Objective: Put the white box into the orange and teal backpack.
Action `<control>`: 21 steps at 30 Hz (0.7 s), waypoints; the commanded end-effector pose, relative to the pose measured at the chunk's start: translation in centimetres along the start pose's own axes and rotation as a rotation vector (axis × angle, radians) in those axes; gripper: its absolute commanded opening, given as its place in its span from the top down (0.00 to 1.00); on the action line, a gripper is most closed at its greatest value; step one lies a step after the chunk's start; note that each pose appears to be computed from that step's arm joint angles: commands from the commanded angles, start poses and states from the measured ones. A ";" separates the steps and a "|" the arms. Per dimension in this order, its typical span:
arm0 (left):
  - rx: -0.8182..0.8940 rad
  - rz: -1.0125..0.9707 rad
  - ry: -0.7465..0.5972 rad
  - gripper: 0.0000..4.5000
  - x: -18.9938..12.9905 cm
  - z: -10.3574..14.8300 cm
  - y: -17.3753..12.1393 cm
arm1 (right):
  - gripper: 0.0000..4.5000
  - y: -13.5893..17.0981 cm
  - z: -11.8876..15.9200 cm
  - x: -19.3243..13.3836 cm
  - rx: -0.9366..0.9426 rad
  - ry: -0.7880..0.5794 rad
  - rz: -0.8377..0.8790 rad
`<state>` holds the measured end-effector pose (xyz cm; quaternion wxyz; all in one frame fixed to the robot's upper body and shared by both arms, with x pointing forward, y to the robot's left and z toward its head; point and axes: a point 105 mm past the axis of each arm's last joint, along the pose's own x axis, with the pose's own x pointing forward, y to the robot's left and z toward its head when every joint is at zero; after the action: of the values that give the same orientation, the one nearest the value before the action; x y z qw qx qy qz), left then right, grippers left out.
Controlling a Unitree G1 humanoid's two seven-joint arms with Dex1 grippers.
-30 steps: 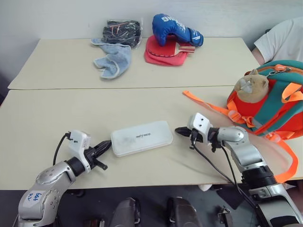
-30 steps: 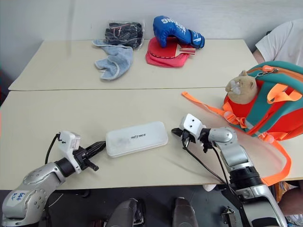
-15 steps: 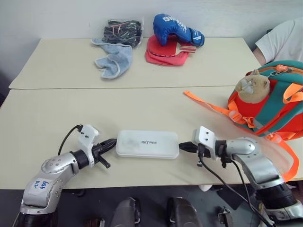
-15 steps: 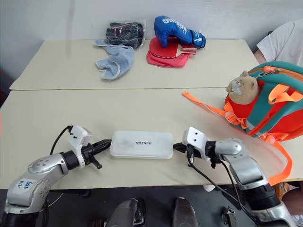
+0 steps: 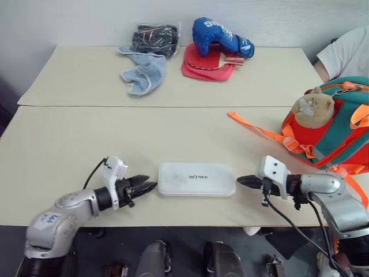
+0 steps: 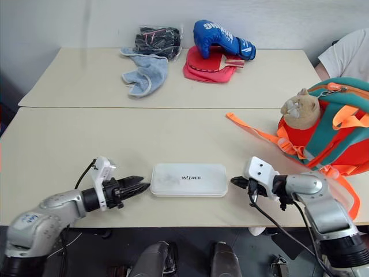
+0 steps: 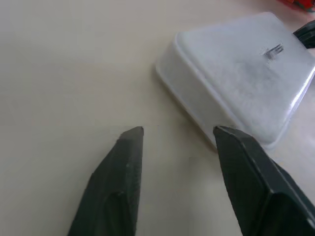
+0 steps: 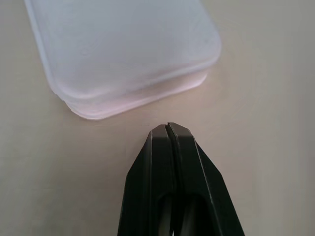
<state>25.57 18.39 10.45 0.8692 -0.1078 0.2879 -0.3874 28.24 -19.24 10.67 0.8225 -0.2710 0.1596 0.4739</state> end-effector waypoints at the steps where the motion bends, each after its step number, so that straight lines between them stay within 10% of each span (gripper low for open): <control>1: -0.228 -0.011 0.045 0.20 -2.3 0.6 1.4 | 1.00 -1.1 0.0 -1.5 -0.029 0.003 -0.027; 5: -0.415 -0.094 0.059 0.01 -1.8 2.8 1.9 | 1.00 -1.1 -0.3 -1.4 -0.047 0.010 0.010; 21: -0.486 -0.284 0.257 0.01 5.1 2.4 -1.4 | 1.00 0.7 1.8 2.4 -0.090 -0.070 0.162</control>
<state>29.65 14.51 12.21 0.7350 -0.2958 0.4309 -0.4320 29.14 -17.27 10.23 0.7811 -0.2778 0.1434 0.5405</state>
